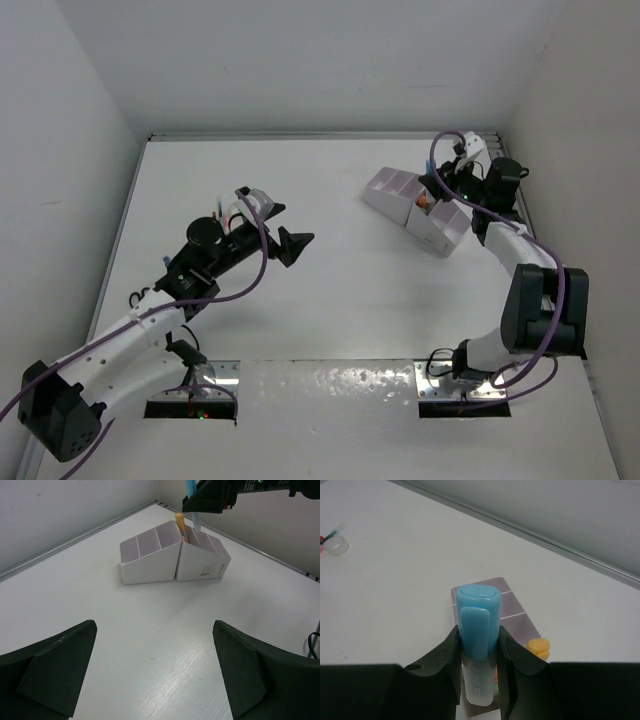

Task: Sort the stationery into containers
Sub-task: Place the pen in the storage box, then pick up the stationery from the center of the board.

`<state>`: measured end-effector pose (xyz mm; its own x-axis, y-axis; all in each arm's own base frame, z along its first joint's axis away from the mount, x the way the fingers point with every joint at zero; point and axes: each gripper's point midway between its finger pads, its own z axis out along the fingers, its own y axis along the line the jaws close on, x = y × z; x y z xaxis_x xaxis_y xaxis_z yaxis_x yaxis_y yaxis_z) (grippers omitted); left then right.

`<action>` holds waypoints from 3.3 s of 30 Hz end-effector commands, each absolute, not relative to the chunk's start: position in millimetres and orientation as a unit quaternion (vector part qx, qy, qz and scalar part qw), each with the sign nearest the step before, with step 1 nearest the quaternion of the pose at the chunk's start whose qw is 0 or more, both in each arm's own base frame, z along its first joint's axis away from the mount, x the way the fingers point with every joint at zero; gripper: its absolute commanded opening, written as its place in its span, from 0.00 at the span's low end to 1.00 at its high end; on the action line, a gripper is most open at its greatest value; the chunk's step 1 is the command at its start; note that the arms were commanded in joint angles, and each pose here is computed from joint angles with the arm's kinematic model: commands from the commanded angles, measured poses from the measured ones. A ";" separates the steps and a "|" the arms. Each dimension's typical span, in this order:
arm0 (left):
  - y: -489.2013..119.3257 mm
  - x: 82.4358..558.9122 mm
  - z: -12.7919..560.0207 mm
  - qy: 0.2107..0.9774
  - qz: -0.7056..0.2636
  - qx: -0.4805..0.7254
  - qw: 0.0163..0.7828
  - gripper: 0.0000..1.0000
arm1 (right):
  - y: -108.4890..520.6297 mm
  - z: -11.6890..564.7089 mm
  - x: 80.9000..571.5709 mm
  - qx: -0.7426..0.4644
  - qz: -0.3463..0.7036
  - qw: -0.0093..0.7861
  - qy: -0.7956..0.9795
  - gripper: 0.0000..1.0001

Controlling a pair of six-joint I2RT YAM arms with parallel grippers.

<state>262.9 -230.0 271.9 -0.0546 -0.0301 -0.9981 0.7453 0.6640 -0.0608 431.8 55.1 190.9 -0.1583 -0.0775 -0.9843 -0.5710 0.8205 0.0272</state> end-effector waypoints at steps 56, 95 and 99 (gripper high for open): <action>-213.7 293.4 288.3 0.664 -0.221 0.319 0.639 0.98 | 109.4 238.4 384.9 -0.128 0.100 0.575 0.802 0.99; -32.5 441.3 122.0 0.934 0.057 0.048 0.350 0.36 | 201.4 155.6 314.5 -0.152 0.100 0.450 0.874 0.57; -25.0 478.6 98.4 0.937 0.058 0.025 0.343 0.34 | 210.9 150.4 309.2 -0.191 0.088 0.430 0.878 0.57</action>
